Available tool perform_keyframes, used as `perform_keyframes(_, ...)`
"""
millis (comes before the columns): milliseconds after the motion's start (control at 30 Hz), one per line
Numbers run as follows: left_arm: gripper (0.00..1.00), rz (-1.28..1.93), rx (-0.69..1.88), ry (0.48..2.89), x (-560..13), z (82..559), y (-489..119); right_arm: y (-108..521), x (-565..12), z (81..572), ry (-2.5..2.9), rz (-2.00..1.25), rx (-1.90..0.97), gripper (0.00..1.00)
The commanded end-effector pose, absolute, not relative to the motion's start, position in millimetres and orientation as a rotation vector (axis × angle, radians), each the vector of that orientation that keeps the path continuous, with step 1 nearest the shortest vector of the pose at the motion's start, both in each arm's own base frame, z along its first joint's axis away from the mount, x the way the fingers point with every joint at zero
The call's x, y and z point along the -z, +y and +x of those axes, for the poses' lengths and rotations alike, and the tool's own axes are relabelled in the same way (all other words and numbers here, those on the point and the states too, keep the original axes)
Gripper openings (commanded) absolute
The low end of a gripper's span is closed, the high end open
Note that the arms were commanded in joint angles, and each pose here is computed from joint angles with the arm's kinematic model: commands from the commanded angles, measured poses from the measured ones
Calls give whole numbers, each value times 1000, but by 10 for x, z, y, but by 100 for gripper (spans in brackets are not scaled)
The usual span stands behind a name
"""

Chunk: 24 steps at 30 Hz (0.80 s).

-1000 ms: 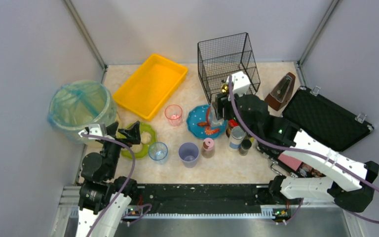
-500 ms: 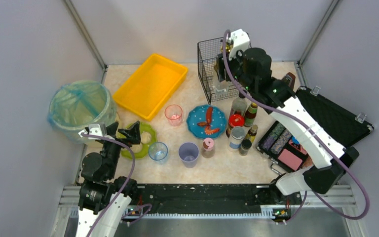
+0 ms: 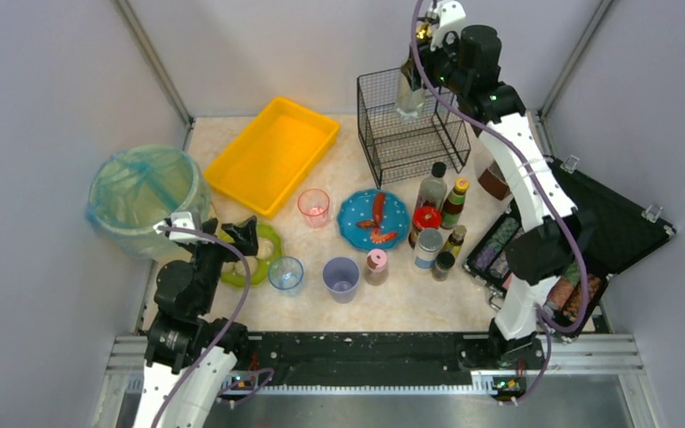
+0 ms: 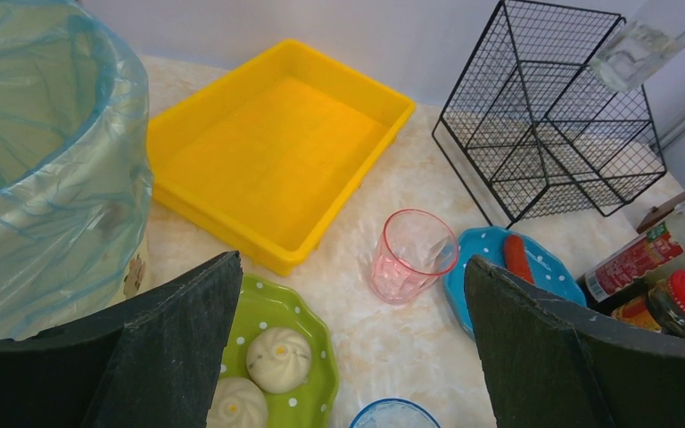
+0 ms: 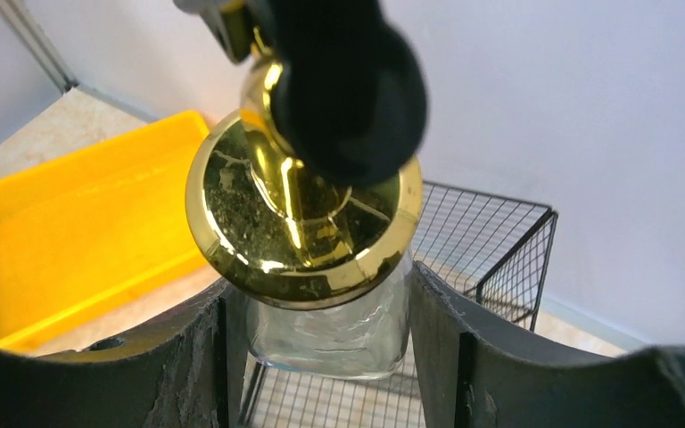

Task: Clear the kitchen counter

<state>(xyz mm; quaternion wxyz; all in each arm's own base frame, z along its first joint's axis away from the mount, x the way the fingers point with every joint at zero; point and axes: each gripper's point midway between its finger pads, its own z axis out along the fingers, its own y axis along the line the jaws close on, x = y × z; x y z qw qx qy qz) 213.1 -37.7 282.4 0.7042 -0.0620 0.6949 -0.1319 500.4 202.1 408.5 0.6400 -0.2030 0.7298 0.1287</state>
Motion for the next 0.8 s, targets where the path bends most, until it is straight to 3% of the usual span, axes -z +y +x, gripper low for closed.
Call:
perform_keyframes(0,99,-134,256,1555,-2835,2219,-349,1882,-5157,5189,1316,-453,-333,0)
perform_keyframes(433,99,-127,211,1632,-2663,2355,-345,1584,-5215,5786,1176,-438,-279,0)
perform_keyframes(767,99,-124,202,1651,-2620,2390,-349,1433,-4723,6222,1219,-411,-259,0)
